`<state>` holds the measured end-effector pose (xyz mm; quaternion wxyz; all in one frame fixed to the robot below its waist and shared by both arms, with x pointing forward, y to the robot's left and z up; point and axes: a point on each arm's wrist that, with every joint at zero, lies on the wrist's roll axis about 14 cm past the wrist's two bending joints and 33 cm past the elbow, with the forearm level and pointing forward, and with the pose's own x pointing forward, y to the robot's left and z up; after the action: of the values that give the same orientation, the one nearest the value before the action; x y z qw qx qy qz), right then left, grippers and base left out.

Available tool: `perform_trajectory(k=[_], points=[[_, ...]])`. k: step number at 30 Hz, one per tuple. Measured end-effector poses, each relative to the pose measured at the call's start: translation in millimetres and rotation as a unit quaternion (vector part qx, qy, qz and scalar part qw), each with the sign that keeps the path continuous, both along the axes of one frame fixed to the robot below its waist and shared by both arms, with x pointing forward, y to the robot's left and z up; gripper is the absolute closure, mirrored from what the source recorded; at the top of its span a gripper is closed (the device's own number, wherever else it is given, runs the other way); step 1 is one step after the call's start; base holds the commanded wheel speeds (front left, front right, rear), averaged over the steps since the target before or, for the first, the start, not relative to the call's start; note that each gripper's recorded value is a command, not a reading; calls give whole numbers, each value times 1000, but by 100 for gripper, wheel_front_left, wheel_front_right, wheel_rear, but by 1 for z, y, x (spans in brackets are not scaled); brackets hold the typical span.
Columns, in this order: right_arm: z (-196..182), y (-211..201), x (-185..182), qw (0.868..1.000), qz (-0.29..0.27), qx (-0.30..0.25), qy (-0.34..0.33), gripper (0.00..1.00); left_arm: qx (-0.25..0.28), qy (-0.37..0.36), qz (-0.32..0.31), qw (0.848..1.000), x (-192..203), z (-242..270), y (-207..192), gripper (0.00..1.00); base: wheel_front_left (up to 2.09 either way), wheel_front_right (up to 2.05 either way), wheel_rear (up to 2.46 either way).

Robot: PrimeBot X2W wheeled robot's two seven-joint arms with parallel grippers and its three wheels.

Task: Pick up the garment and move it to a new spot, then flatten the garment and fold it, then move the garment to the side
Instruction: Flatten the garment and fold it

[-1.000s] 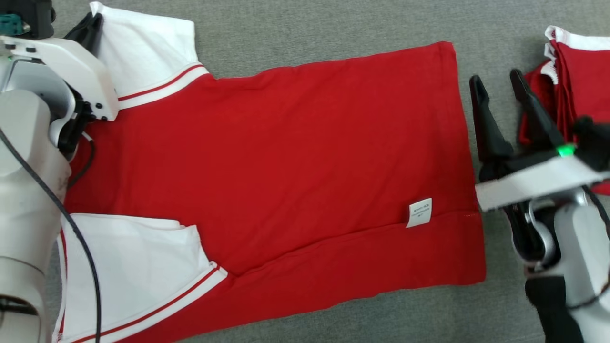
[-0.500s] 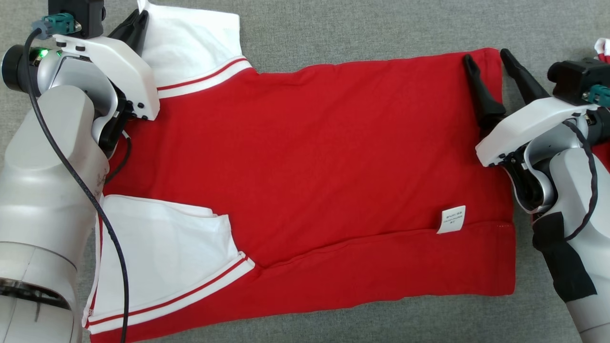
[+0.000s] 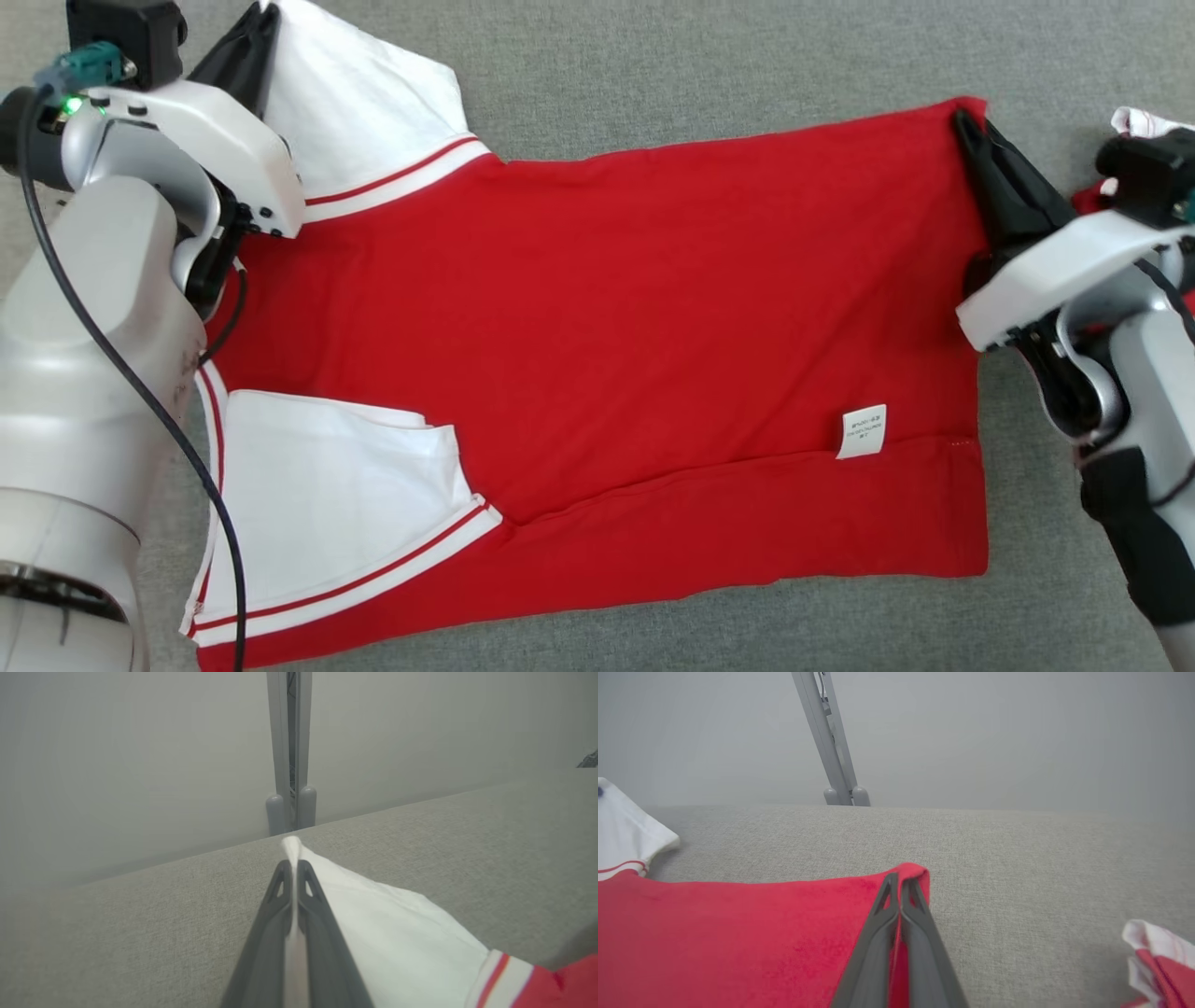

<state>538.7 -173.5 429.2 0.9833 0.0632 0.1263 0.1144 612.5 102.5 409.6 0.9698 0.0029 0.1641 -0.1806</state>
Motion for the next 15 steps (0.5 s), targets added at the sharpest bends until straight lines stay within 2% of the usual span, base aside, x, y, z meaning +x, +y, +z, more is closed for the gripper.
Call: perform_trajectory(k=[7, 15], points=[[12, 4, -32, 1000, 8, 27, -8, 100, -22, -36, 11, 999, -28, 8, 10, 100, 0, 0, 0], [3, 2, -77, 998, -2, 56, 39, 100, -50, -63, 41, 996, -85, 18, 31, 100, 0, 0, 0]])
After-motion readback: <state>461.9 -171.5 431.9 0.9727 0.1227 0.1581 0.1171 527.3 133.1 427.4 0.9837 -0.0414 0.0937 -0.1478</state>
